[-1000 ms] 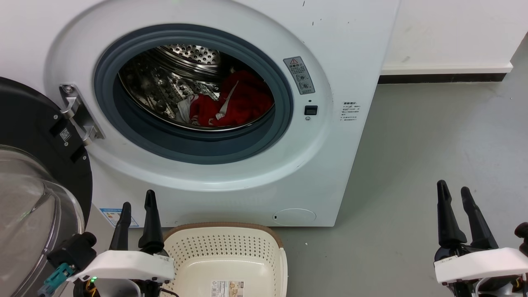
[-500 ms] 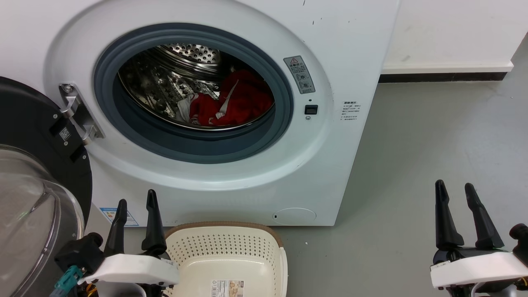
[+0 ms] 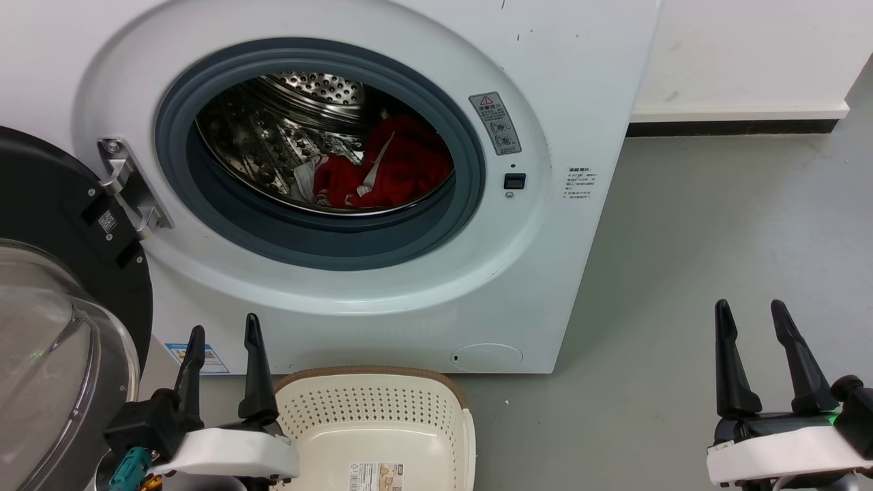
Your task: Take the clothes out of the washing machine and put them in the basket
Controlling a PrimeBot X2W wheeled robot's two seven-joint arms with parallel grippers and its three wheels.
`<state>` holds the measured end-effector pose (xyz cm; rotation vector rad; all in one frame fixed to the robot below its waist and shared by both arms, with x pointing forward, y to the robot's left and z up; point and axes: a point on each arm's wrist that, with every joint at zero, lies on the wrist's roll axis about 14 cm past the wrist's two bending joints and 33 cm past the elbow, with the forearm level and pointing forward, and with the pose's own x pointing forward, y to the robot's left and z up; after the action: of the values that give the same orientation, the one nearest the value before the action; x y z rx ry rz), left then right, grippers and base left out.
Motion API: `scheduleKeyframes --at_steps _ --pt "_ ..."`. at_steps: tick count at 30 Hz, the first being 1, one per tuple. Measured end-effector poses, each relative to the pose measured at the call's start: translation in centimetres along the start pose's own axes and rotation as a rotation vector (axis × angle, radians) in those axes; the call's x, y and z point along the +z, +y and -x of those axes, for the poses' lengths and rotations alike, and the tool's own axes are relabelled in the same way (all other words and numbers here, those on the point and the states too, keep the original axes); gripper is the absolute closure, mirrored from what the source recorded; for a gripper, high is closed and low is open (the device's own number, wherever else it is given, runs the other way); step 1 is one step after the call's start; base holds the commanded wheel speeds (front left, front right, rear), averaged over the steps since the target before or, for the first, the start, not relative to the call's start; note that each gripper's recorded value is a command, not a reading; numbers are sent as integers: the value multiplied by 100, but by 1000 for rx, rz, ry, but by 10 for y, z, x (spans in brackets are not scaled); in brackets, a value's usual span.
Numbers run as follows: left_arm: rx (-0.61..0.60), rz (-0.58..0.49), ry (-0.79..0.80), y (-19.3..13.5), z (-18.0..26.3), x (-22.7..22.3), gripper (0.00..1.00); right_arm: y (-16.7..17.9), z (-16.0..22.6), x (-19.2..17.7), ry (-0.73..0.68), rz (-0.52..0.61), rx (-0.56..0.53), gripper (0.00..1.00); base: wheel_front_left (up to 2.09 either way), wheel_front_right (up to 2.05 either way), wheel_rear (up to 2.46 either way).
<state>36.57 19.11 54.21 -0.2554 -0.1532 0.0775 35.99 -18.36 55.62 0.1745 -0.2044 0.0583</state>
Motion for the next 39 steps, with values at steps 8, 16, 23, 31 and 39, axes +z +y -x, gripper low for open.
scheduleKeyframes --at_steps 8,16,23,31,39 --pt "-18 -66 -25 -3 2 4 0 3 1 2 -10 76 19 0 0 0 0" --pt "-26 -120 -36 -4 4 5 0 6 3 2 -14 133 34 0 0 0 0" --pt "-35 -172 -46 -5 6 5 0 10 3 2 -19 186 51 0 0 0 0" --pt "-45 -227 -56 -6 8 5 0 11 6 2 -22 228 62 0 0 0 0" --pt "-54 -278 -61 -7 10 4 0 13 7 4 -33 270 73 0 0 0 0"
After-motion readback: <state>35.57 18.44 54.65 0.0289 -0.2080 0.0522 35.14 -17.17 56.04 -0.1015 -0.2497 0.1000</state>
